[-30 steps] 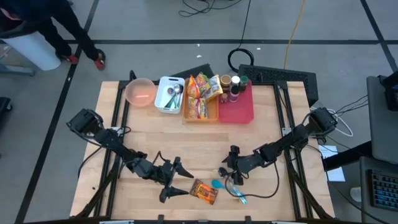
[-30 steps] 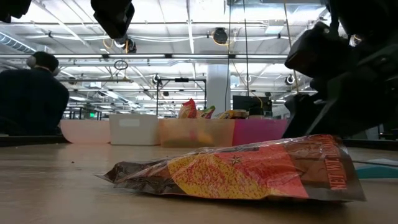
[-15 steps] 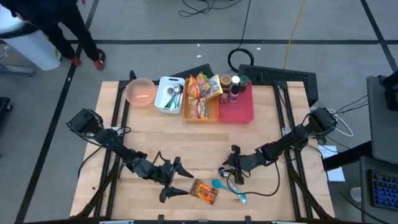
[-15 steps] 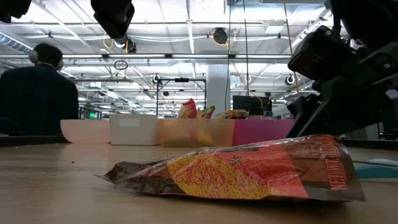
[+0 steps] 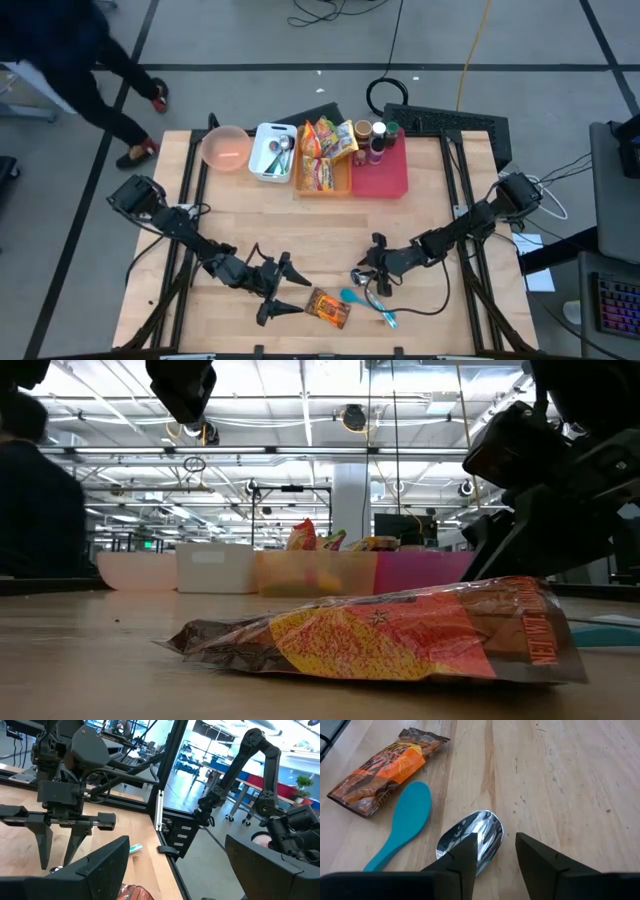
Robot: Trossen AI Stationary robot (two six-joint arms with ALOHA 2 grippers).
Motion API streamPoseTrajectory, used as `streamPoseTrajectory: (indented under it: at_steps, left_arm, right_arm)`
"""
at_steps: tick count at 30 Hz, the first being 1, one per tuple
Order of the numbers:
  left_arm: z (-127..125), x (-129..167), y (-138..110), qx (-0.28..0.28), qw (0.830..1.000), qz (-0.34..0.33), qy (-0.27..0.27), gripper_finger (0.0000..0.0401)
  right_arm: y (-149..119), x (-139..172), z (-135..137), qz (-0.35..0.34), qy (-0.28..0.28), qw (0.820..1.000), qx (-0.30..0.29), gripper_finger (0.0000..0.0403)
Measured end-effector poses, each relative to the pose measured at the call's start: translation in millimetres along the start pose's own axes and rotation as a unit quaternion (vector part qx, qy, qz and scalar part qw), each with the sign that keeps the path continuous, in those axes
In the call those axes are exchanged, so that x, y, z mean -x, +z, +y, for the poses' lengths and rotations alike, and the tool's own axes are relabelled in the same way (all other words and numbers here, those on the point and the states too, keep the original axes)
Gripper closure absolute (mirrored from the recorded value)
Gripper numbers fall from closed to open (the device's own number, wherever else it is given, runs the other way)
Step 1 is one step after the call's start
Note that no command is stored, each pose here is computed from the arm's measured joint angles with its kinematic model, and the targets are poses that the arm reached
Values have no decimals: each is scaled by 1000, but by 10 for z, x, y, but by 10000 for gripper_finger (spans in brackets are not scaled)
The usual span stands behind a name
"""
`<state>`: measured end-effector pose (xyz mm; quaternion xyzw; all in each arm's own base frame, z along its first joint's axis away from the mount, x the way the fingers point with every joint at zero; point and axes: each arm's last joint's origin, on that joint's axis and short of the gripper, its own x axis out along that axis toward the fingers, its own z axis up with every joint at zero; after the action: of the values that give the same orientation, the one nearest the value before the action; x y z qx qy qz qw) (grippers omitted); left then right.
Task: Pick & Place Food Item
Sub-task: Put the blue patterned spoon into the white bin
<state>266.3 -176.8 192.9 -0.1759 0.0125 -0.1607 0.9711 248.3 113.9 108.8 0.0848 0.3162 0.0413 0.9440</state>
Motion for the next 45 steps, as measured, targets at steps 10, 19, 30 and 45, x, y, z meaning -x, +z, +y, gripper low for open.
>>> streamPoseTrajectory:
  at_steps: [10,19,30,45]
  left_arm:
    - [5,-1,1,0,1000,0,1,64]
    - [5,-1,0,0,1000,1,1,64]
    - [5,-1,-1,-1,1000,1,1,64]
    - [5,-1,-1,-1,1000,1,1,64]
  right_arm:
    - [-51,-134,-59,-8,-5,1000,-10,267]
    - [-61,-176,-74,-8,11,1000,-15,292]
    - [-58,-178,-72,-4,28,1000,-13,359]
    - [31,-182,-95,-44,33,998,-10,402]
